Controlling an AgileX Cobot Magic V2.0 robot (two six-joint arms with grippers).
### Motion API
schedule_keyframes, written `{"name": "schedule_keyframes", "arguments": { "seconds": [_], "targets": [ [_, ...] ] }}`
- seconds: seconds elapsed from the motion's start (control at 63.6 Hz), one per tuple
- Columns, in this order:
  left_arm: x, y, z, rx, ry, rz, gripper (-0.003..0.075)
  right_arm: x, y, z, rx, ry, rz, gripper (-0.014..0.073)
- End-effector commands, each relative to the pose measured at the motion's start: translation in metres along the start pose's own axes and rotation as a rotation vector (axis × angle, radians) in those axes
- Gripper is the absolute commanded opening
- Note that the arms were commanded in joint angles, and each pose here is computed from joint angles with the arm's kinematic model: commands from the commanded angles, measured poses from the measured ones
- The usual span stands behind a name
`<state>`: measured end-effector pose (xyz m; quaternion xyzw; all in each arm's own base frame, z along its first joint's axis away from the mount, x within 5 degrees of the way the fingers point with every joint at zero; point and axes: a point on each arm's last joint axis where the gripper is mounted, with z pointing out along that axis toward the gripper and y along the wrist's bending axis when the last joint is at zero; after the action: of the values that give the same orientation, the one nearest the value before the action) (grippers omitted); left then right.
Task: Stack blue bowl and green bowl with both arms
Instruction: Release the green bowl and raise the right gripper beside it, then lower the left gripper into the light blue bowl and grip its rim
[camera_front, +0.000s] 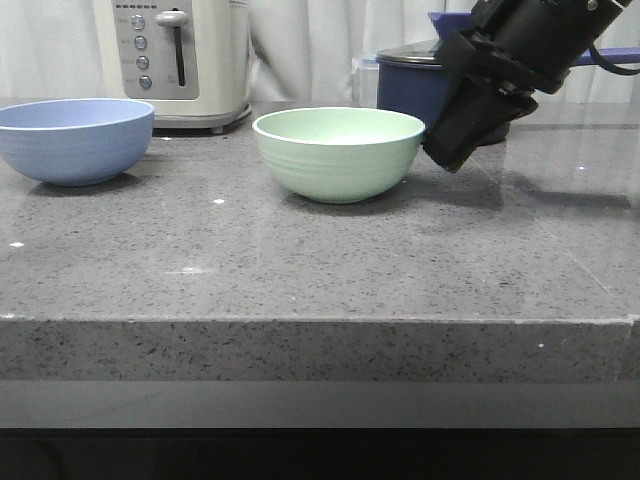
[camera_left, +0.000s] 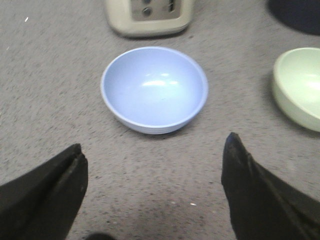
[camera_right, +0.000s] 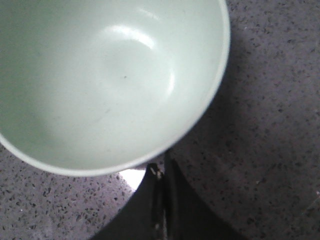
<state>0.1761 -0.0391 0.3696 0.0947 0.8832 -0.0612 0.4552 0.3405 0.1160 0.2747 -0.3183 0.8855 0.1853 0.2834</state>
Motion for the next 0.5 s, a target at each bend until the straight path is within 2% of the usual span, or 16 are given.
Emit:
{"name": "schedule_keyframes", "arguments": {
  "seconds": [0.0, 0.236, 0.362, 0.488],
  "targets": [
    [-0.030, 0.012, 0.011, -0.047, -0.007, -0.039, 0.0544, -0.013, 0.005, -0.019, 0.016, -0.090, -0.008, -0.0063],
    [-0.064, 0.041, 0.081, -0.070, 0.194, -0.141, 0.0544, -0.013, 0.005, -0.019, 0.016, -0.090, -0.008, -0.0063],
    [-0.071, 0.046, 0.116, -0.055, 0.284, -0.159, 0.0544, -0.013, 0.005, -0.019, 0.016, -0.090, -0.008, -0.0063],
    [-0.076, 0.047, 0.148, -0.006, 0.322, -0.188, 0.0544, -0.013, 0.005, -0.019, 0.016, -0.090, -0.008, -0.0063]
  ]
}}
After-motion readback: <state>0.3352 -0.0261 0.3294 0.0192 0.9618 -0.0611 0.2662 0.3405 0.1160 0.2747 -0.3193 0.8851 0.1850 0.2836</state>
